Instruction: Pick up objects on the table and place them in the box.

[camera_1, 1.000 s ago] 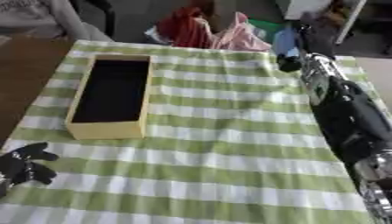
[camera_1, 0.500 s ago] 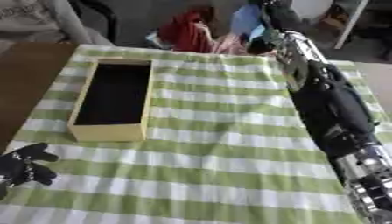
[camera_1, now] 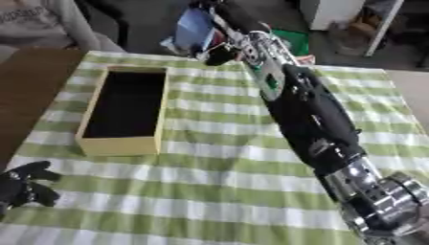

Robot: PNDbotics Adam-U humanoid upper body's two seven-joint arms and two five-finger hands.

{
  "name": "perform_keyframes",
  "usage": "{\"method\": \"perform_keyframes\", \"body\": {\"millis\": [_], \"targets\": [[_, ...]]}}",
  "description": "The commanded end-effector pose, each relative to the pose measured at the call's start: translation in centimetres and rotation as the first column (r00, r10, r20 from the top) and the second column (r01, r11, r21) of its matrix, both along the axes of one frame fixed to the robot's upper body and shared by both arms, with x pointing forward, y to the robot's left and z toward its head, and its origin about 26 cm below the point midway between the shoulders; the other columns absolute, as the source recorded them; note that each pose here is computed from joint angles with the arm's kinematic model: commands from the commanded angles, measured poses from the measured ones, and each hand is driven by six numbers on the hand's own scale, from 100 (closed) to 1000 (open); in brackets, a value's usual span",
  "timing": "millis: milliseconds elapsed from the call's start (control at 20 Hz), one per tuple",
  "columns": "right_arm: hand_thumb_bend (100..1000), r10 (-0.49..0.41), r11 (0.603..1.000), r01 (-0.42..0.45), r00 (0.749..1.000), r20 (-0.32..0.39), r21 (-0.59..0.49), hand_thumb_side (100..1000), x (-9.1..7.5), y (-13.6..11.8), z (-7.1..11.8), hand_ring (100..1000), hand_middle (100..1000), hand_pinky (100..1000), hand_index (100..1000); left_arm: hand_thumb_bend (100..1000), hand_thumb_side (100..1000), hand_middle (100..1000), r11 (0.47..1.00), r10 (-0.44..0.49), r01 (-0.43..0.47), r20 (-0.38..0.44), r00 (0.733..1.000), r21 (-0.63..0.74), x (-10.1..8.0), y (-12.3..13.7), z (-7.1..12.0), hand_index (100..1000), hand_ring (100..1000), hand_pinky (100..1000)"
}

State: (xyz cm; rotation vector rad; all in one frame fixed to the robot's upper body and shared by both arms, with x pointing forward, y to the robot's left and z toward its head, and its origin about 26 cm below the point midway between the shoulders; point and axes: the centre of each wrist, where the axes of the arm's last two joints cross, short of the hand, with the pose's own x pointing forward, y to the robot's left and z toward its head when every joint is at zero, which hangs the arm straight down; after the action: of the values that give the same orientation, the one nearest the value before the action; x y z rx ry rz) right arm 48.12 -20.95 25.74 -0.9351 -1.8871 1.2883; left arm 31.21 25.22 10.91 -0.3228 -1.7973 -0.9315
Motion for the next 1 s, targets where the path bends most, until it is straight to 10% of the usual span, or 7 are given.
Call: {"method": "perform_keyframes", "body": {"millis": [50,1000], "targets": [[100,0.061,0.998,-0.061,0.998,0.014,-0.017,100,-0.6,0.8,1.1,604,578,307,734,100,901,782,1.0,-0.018,0.018,0.029,0.999,0.003,0.1,-0.2,0.8,957,701,693],[100,0.295,0.944,-0.315,0.939,-0.176,-0.099,103,-1.6,6.9,-2.4,666,611,371,775,100,912,784,0.999,-0.05,0.05,0.022,0.999,0.012,0.3,-0.7,0.8,958,704,694]]}}
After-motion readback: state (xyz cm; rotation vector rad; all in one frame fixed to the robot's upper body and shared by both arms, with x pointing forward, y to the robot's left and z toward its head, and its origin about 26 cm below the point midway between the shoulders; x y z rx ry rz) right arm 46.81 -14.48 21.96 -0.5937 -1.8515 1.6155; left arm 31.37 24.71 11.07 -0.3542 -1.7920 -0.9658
